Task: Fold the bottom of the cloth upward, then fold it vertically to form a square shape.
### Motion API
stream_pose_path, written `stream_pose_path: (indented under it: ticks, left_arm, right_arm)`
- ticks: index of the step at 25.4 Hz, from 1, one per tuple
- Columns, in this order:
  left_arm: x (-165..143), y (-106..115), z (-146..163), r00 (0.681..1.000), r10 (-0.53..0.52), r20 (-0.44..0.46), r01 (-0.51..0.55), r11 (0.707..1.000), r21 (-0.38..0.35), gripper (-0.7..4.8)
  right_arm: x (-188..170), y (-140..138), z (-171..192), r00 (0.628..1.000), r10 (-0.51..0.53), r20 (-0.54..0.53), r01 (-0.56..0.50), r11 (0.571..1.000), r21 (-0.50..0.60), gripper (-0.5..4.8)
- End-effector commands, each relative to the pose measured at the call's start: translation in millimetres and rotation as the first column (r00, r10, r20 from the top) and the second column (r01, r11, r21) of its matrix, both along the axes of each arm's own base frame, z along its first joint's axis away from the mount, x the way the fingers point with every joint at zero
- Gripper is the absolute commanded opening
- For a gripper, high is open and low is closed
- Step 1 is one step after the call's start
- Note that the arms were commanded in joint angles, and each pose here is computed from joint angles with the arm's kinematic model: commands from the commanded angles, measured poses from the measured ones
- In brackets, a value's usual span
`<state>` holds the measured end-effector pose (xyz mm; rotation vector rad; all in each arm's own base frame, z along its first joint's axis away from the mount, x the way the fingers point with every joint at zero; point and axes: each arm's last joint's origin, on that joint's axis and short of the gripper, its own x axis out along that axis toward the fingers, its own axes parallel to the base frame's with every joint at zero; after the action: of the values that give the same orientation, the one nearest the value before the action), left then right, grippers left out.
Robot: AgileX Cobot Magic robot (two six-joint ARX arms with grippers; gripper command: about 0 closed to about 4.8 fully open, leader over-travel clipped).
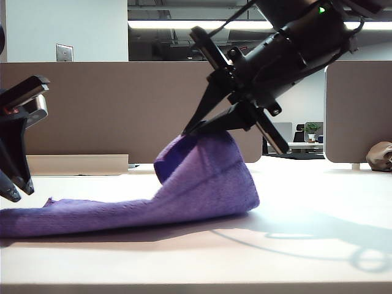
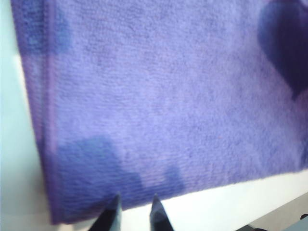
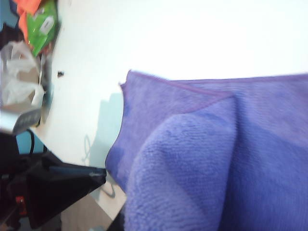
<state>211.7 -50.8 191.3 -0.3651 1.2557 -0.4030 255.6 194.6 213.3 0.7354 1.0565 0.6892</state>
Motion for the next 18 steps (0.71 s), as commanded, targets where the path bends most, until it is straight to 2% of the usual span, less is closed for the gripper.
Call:
stream_pose_path:
  ticks: [1, 3, 7, 10, 16, 17, 18]
  left_arm:
    - [0, 0, 1, 1.0, 0.0, 0.008, 0.0, 1.0, -0.001, 0.8]
    - [0, 0, 1, 1.0, 0.0, 0.008, 0.0, 1.0, -0.001, 0.8]
    - [0, 0, 1, 1.0, -0.001, 0.007, 0.001, 1.0, -0.002, 0.8]
    - [0, 0, 1, 1.0, -0.002, 0.005, 0.002, 1.0, -0.003, 0.8]
    - [0, 0, 0, 1.0, -0.012, 0.01, 0.012, 1.0, 0.003, 0.79]
    - [0, 0, 1, 1.0, -0.019, 0.02, 0.019, 1.0, 0.006, 0.71]
    - [1, 0, 1, 1.0, -0.017, 0.023, 0.017, 1.0, 0.008, 0.62]
  right_arm:
    - [0, -4, 0, 0.999, -0.018, -0.039, 0.018, 1.0, -0.01, 1.23]
    - [1, -5, 0, 0.999, -0.024, -0.041, 0.024, 1.0, -0.013, 1.45]
    - [5, -8, 2, 0.999, -0.044, -0.016, 0.044, 0.999, 0.003, 1.51]
    - [8, -12, 2, 0.998, -0.059, -0.019, 0.059, 0.998, 0.003, 1.82]
    - [9, -21, 1, 0.997, -0.058, -0.042, 0.058, 0.998, -0.017, 1.81]
    - [6, -22, 2, 0.999, -0.043, -0.033, 0.042, 0.998, -0.045, 1.7]
    - [4, -24, 3, 0.999, -0.037, -0.021, 0.035, 0.997, -0.071, 1.31]
